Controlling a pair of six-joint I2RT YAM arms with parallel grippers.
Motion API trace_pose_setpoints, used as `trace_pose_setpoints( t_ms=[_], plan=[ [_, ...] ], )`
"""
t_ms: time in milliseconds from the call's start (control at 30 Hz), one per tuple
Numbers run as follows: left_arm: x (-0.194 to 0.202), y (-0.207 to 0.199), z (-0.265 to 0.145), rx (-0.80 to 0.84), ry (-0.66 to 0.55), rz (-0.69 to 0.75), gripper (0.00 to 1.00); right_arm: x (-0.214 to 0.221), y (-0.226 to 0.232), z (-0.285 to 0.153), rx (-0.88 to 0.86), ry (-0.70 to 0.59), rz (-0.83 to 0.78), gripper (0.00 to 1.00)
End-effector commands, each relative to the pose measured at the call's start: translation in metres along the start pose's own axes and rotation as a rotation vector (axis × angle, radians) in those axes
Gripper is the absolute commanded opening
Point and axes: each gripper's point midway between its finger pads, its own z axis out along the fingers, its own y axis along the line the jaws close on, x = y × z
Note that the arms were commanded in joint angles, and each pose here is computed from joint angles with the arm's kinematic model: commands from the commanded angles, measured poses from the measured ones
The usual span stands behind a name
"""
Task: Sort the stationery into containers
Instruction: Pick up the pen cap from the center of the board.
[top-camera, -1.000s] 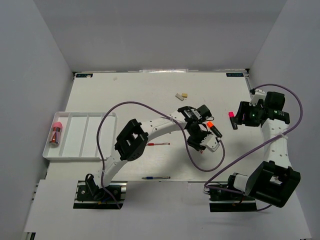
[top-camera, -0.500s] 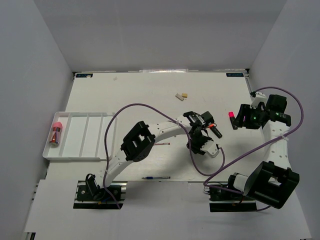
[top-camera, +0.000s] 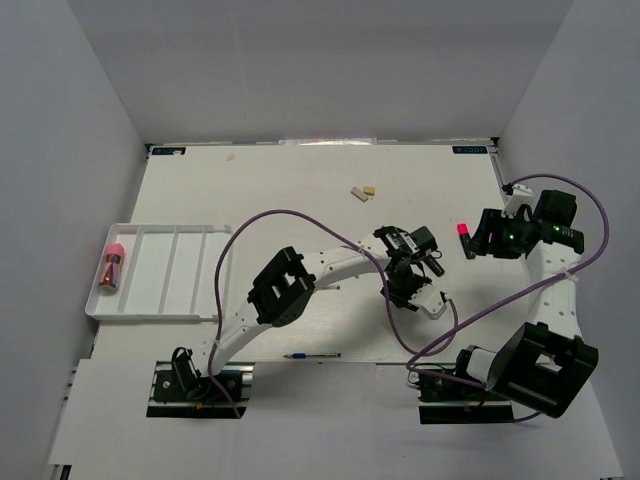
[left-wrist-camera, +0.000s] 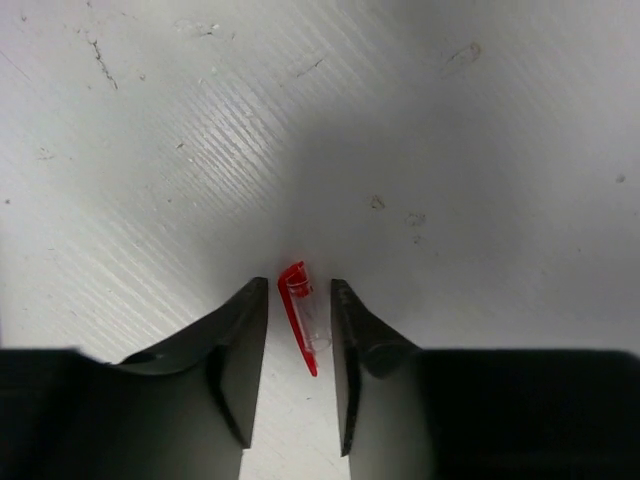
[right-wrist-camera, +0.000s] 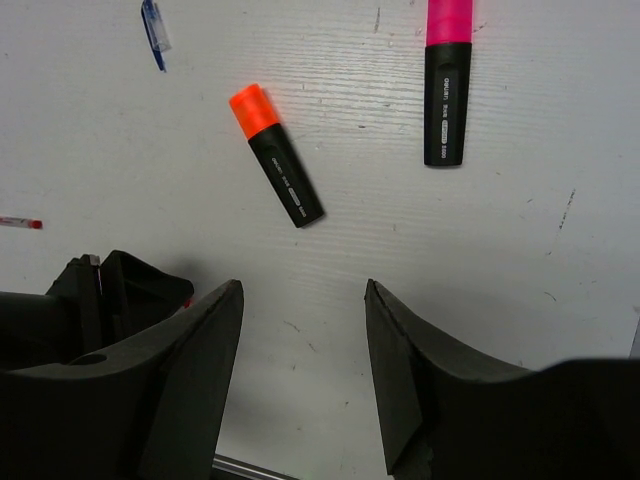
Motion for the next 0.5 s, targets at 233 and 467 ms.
trace_pose_setpoints(
  t_ms=[233, 467],
  plan=[
    [0.035, -0.036, 0.01, 0.055, 0.069, -0.136, 0.42, -0.009, 0.005, -0.012, -0.02, -0.044, -0.05, 0.58],
    [0.044, -0.037, 0.02, 0.102, 0.113, -0.205, 0.44, -0.008, 0.006, -0.011, -0.029, -0.045, -0.05, 0.58]
  ],
)
